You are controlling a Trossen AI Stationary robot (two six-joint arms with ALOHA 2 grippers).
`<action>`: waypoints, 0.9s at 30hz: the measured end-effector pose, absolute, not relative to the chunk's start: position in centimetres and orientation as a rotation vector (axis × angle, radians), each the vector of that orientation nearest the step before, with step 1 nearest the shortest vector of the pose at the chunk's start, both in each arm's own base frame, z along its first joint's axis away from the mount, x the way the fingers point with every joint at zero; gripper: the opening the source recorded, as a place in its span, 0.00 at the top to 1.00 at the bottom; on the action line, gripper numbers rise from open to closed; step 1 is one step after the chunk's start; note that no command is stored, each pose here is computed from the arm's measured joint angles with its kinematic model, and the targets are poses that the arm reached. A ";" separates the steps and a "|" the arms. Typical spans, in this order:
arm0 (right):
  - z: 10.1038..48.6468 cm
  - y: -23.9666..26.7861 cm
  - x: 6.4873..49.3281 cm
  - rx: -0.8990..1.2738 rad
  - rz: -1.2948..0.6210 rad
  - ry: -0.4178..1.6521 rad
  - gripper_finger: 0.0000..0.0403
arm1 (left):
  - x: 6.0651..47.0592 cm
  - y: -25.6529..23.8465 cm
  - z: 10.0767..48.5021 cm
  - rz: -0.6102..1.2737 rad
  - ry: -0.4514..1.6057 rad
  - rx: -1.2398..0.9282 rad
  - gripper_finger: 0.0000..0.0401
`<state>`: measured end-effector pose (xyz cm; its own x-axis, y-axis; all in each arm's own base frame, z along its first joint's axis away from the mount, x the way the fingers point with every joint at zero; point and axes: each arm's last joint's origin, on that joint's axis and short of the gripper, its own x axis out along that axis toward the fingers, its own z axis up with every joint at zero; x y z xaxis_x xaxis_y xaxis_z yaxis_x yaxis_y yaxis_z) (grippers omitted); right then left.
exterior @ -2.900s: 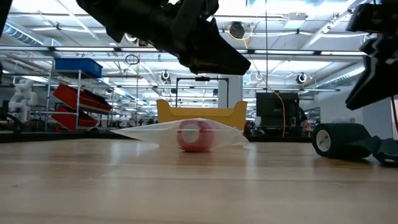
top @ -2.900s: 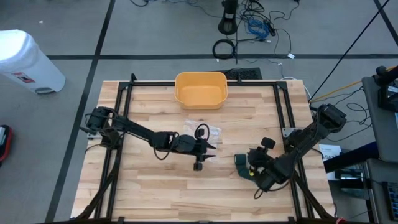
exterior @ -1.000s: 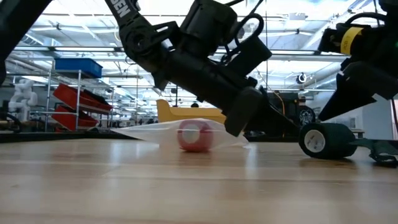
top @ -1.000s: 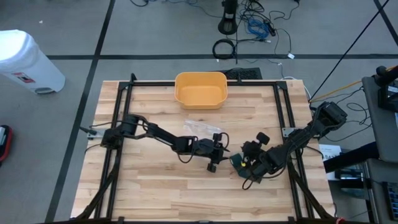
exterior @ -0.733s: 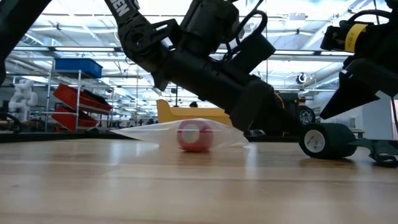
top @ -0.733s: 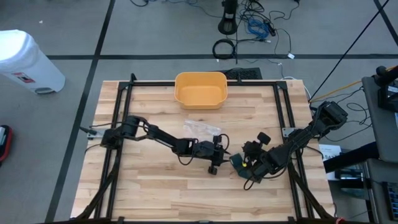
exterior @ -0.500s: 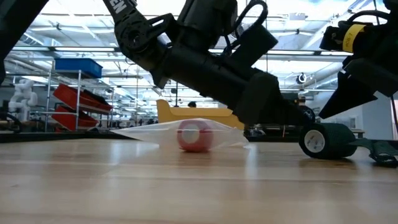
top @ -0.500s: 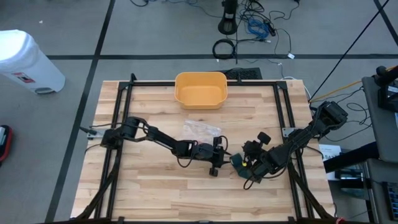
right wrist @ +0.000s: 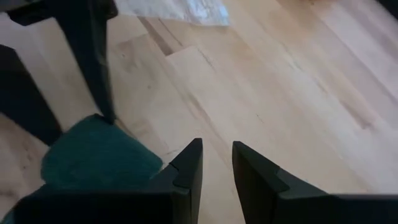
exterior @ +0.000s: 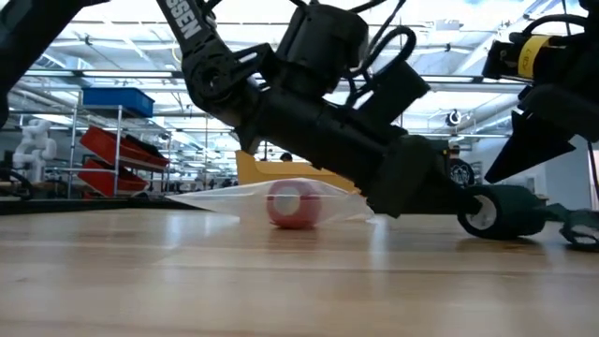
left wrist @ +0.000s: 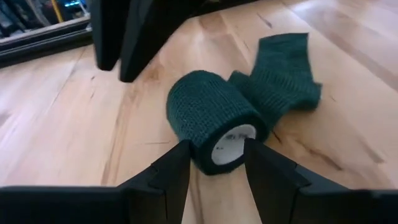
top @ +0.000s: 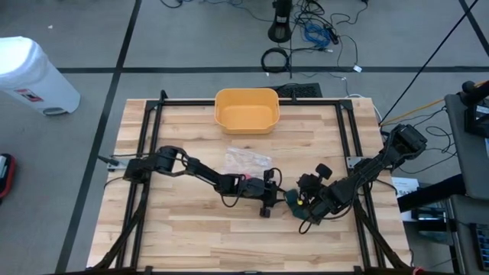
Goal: Roll bandage
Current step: Roll the green bandage
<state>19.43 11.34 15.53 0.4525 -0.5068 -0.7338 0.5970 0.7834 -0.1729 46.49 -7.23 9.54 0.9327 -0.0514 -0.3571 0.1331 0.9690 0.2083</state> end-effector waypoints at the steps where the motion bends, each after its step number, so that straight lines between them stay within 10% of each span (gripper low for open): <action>1: 15.5 11.4 19.4 0.124 -0.681 0.868 0.82 | 46.7 -7.2 9.4 -0.089 0.355 0.233 0.61; 15: 15.5 12.4 18.7 0.173 -0.670 0.857 0.82 | 47.6 -7.1 9.6 -0.027 0.326 0.239 0.64; 27: 15.5 12.5 18.8 0.195 -0.661 0.863 0.82 | 49.3 -6.8 7.4 -0.061 0.281 0.223 0.97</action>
<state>18.76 12.45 15.46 0.4666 -0.4591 -0.7560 0.6107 0.7855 -0.1001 49.31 -6.84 7.44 0.9592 -0.0283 -0.2812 0.0902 0.9736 0.2097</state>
